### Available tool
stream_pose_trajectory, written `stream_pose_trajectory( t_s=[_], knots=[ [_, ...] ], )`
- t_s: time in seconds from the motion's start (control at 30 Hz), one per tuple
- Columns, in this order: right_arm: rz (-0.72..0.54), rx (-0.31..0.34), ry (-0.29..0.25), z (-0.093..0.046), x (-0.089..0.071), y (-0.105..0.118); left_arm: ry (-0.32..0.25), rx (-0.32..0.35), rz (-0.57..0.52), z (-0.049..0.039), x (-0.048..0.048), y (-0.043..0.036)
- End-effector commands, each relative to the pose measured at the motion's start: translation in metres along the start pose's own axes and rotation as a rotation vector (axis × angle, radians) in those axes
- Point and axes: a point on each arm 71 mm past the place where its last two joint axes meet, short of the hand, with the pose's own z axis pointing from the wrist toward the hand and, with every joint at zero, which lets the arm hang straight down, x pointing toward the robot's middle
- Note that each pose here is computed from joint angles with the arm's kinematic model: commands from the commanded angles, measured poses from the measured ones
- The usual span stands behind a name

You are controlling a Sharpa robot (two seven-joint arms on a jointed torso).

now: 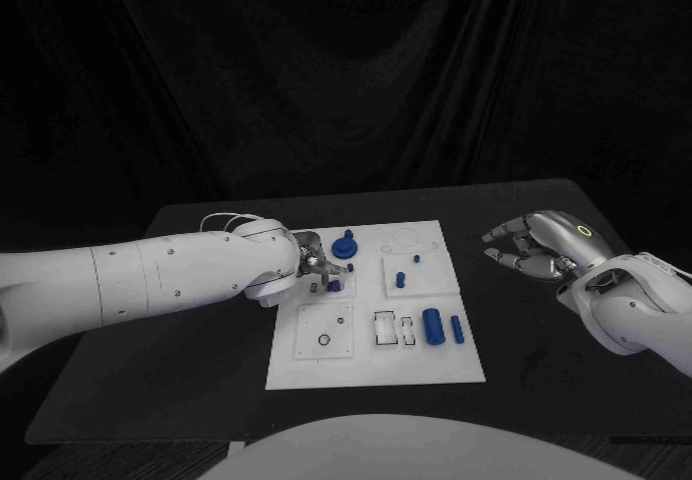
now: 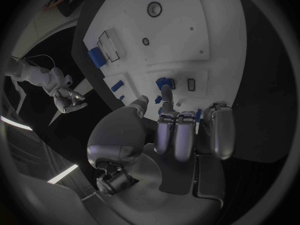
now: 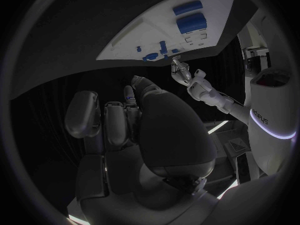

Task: Assemble the parts on the task board

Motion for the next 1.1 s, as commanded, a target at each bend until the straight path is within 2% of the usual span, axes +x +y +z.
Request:
stream_pose_trajectory(
  t_s=[0.03,0.73,1.1],
  knots=[
    [0.002,0.017,0.007,-0.001,0.002,-0.001,0.032,-0.016,0.021,0.0000,0.0012,-0.0007],
    [0.002,0.020,0.005,-0.002,0.001,-0.002,0.031,0.010,0.025,0.0067,0.0006,-0.0064],
    [0.001,0.019,0.002,-0.002,0.001,-0.001,0.053,-0.002,0.044,0.0118,0.0021,-0.0084]
  ],
)
